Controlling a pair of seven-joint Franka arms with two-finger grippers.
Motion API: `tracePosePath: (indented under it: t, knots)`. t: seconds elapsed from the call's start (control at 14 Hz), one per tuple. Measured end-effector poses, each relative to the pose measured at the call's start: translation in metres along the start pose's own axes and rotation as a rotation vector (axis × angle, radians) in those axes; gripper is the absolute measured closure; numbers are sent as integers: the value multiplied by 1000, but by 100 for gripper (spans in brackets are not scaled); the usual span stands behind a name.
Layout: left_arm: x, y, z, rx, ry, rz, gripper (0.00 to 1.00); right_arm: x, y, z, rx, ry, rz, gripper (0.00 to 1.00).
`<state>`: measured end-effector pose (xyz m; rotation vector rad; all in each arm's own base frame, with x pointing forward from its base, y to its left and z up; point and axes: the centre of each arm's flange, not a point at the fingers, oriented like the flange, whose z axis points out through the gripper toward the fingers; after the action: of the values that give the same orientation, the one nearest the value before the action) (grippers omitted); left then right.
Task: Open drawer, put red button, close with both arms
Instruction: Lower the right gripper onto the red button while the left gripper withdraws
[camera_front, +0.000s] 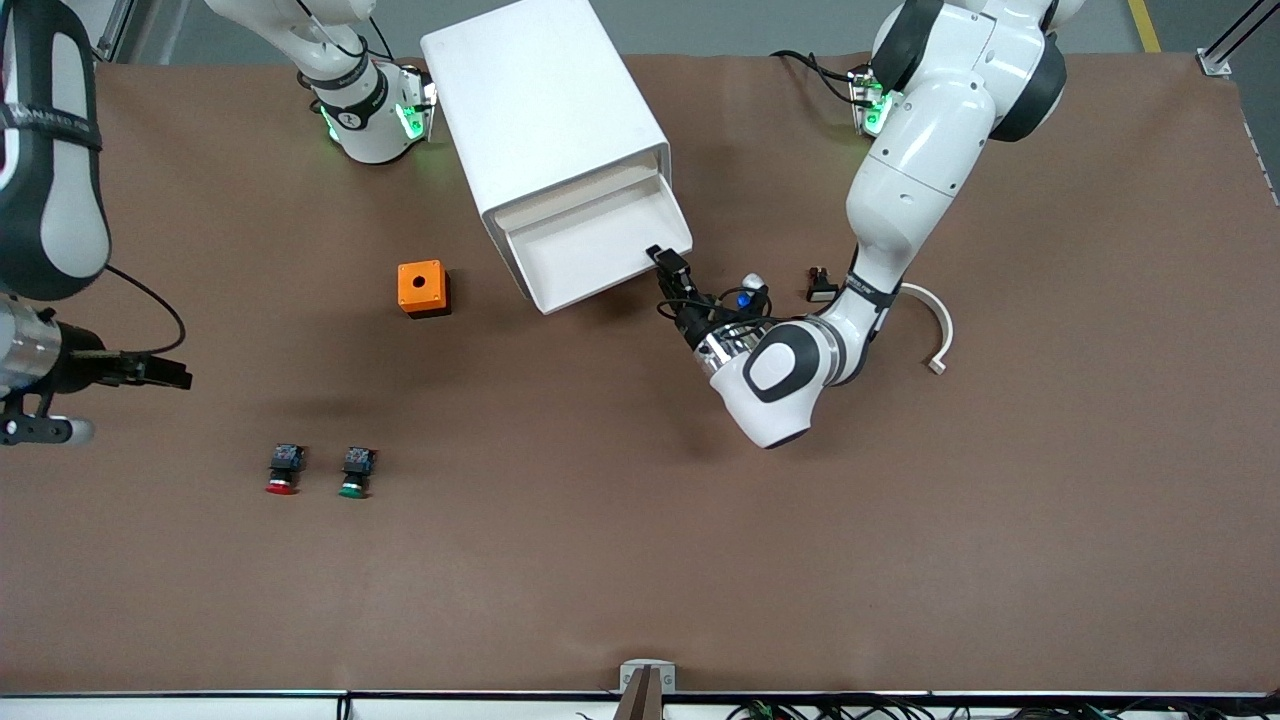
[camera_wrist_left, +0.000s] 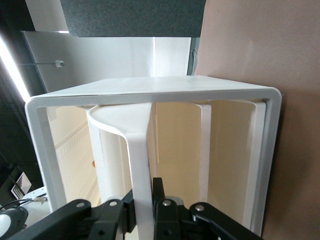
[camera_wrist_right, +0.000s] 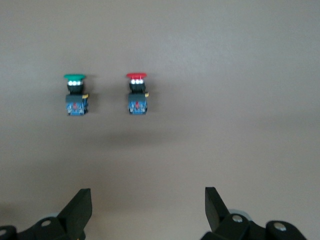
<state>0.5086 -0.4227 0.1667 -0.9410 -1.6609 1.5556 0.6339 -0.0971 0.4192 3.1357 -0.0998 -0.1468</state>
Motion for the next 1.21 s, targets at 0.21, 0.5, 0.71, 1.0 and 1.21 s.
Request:
tracePosePath:
  t: [0.21,0.5,0.71,1.0,1.21]
  knots:
    - [3,0,-12,-5,-18,1,86,14,0,46,0,35,8,0]
    - [6,1,-19,-12,-27,13,77,29,-2,90,43,77,50,0]
    - [8,-1,-31,-19,-43,132,47,36,-2,126,41,103,67,0]
    - [9,-20,-69,-65,-83,290,6,41,-4,163,33,104,90,0]
    - [16,-29,-108,-155,-101,454,0,43,-7,185,30,95,94,0]
